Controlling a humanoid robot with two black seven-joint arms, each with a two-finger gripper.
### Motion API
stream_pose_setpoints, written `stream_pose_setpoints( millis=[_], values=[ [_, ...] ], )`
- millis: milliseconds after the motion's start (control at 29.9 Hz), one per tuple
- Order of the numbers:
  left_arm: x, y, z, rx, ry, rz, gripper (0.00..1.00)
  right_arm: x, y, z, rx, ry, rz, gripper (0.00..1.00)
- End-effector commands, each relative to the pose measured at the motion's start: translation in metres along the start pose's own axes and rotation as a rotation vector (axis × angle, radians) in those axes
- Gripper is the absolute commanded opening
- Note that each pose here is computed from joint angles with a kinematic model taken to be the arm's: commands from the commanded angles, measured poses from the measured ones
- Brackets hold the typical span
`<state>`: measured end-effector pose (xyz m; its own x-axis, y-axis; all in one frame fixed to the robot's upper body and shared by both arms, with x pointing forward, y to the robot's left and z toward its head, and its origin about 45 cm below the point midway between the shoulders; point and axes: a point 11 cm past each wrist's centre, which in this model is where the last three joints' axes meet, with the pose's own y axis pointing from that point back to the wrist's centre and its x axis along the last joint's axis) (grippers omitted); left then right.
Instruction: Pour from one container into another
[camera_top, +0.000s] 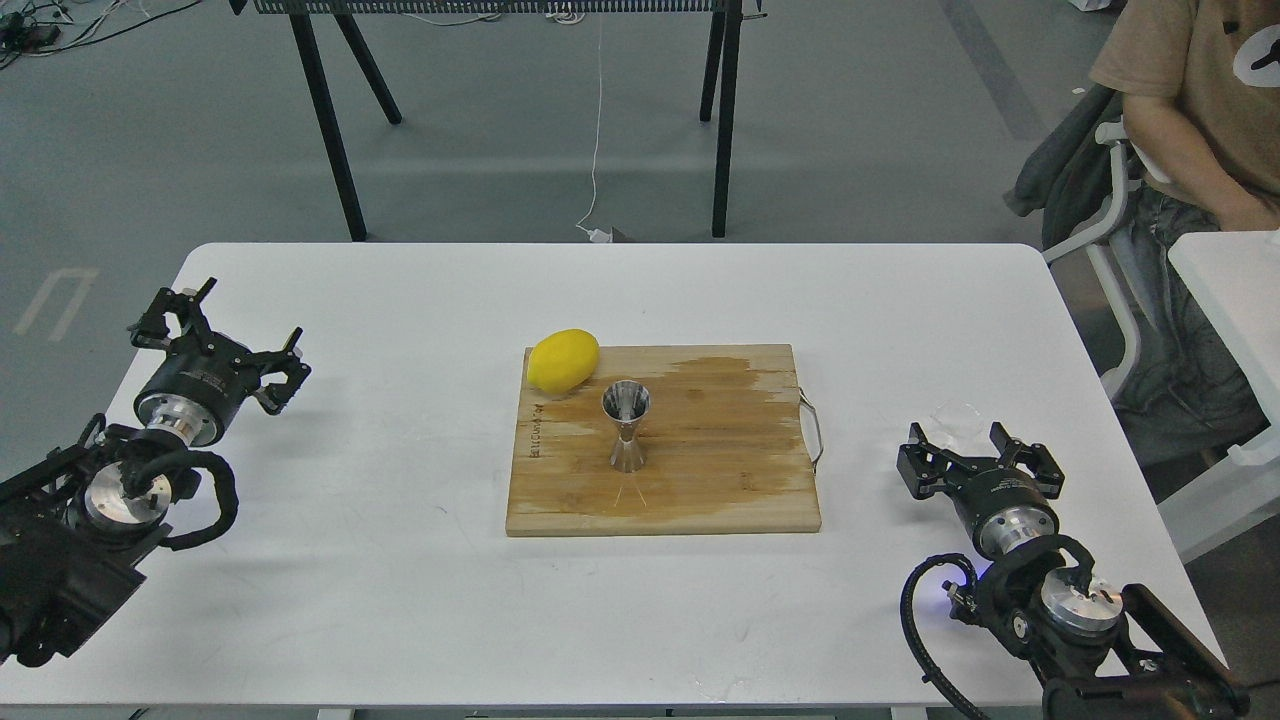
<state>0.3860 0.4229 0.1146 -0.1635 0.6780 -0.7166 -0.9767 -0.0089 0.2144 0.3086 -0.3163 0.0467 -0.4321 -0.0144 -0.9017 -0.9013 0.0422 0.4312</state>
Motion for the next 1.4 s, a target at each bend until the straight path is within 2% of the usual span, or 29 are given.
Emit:
stream_pose_setpoints(
  millis=[0, 234, 435, 568, 735, 970, 1237, 1371],
  values=[
    [0.0, 0.0, 0.0, 0.0, 0.0, 0.0, 1.0, -0.01, 0.004, 0.004, -0.016, -0.004, -0.032, 0.95],
    [0.002, 0.001, 0.006, -0.009, -0.007, 0.004, 1.0, -0.054, 0.026, -0.008, -0.059, 0.061, -0.152, 0.97],
    [0.001, 0.0, 0.015, -0.033, 0.004, 0.003, 1.0, -0.112, 0.049, -0.024, -0.124, 0.296, -0.314, 0.99],
    [0.003, 0.001, 0.022, -0.048, 0.005, 0.006, 1.0, -0.177, 0.038, -0.02, -0.177, 0.458, -0.521, 0.99],
    [0.003, 0.001, 0.035, -0.083, 0.017, 0.008, 1.0, -0.206, 0.012, -0.041, -0.189, 0.531, -0.688, 0.99],
    [0.006, 0.004, 0.052, -0.118, 0.015, 0.014, 1.0, -0.183, -0.019, -0.073, -0.123, 0.548, -0.55, 0.99],
    [0.006, 0.004, 0.059, -0.134, 0.018, 0.013, 1.0, -0.164, -0.024, -0.058, -0.124, 0.487, -0.531, 0.99],
    [0.004, 0.003, 0.061, -0.14, 0.023, 0.009, 1.0, -0.157, -0.025, -0.065, -0.094, 0.477, -0.511, 0.99]
  ],
)
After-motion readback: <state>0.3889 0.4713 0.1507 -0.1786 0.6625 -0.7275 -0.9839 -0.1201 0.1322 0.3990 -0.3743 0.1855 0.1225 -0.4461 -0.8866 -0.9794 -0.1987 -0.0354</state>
